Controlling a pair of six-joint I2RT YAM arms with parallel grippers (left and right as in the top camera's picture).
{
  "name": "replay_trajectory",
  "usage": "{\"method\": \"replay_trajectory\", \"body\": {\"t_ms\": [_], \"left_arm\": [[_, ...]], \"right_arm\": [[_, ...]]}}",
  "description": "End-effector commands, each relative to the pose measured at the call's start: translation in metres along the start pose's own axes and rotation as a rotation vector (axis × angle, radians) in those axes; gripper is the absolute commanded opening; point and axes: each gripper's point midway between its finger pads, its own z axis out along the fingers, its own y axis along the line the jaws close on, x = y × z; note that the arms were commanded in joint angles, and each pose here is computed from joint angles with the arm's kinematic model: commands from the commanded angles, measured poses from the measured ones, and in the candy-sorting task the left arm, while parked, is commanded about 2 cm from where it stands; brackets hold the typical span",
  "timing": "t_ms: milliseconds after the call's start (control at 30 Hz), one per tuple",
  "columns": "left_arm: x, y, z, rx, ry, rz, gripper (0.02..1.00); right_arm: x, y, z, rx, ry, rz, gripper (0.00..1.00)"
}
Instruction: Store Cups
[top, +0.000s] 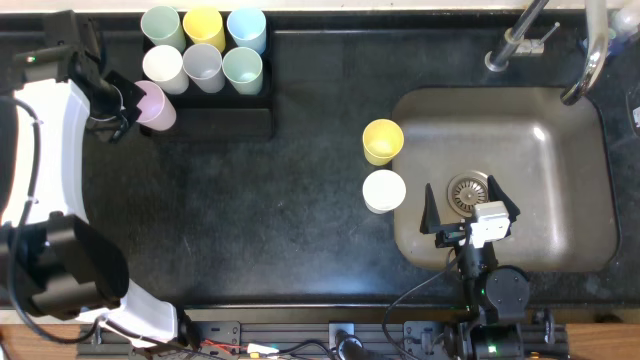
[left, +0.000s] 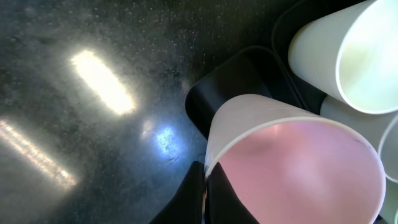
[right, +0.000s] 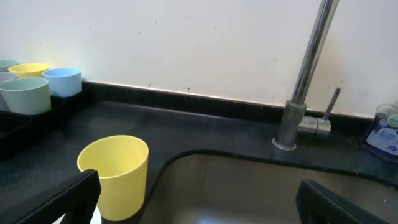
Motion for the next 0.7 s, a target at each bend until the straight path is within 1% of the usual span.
{"method": "replay_trajectory", "body": {"t_ms": [33, 333, 533, 700], "left_arm": [[-0.002, 0.003, 0.009, -0.029, -0.001, -0.026, 0.036], [-0.004, 0.002, 0.024, -0.047, 0.013, -0.024, 0.036], [-0.001, 0.002, 0.043, -0.074, 0.041, -0.019, 0.034], [-0.001, -0.003, 0.054, -0.076, 0.045, -0.010, 0.036]], "right_arm": [[0.003, 0.002, 0.000, -0.010, 0.000, 0.000, 0.998], [0.003, 0.002, 0.000, -0.010, 0.000, 0.000, 0.998], [0.003, 0.002, 0.000, -0.010, 0.000, 0.000, 0.998], [0.003, 0.002, 0.000, -0.010, 0.000, 0.000, 0.998]]}}
